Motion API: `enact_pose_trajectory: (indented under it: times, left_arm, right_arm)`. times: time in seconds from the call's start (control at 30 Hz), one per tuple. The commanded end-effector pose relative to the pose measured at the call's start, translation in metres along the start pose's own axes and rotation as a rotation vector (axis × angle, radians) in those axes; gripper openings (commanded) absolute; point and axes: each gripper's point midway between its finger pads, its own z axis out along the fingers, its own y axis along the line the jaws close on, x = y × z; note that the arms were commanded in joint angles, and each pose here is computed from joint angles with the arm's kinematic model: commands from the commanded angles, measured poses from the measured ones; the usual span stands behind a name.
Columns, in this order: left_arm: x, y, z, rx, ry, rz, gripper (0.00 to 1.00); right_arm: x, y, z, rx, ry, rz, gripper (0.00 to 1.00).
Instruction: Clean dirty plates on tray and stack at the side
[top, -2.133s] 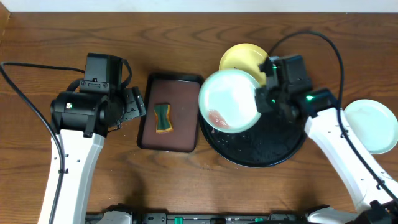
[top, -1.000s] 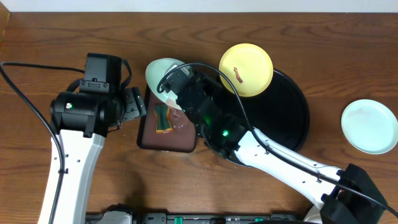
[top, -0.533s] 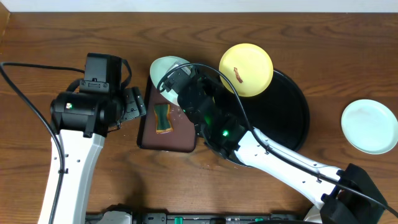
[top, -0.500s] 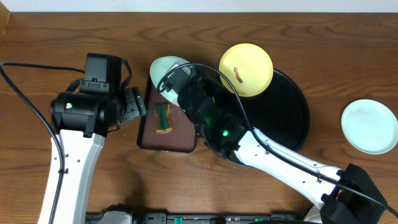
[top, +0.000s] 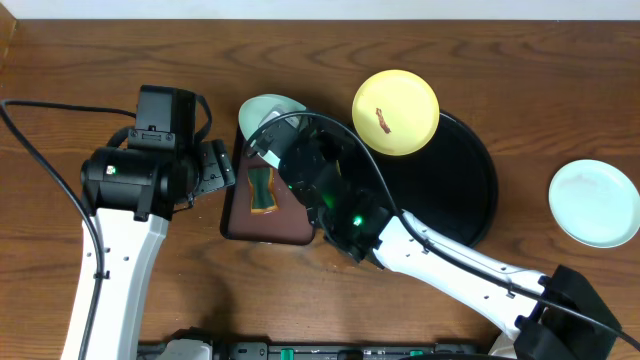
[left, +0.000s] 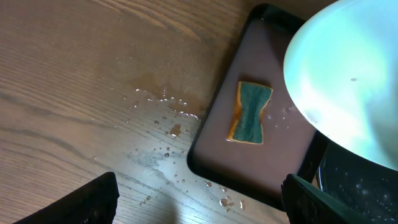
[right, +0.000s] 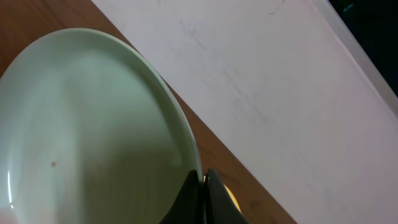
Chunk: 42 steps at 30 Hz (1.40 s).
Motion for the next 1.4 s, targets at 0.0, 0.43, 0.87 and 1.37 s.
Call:
enact_pose_trajectory:
  times: [0.0, 0.43, 0.87, 1.37]
  left_arm:
    - [-0.003, 0.002, -0.004, -0.005, -0.016, 0.000, 0.85]
    - [-0.003, 0.002, -0.004, -0.005, -0.016, 0.000, 0.85]
    - [-0.003, 0.002, -0.004, -0.005, -0.016, 0.000, 0.85]
    - [-0.003, 0.002, -0.004, -0.005, -0.016, 0.000, 0.85]
  right_arm:
    - [-0.012, -0.014, -0.010, 0.052, -0.015, 0.010, 0.01]
    - [-0.020, -0.011, -0.018, 0.070, -0.030, 0.007, 0.01]
    - [-0.019, -0.012, -0.018, 0.076, -0.026, -0.003, 0.01]
    - [-0.018, 0.007, -0.022, 0.001, -0.029, -0.156, 0.01]
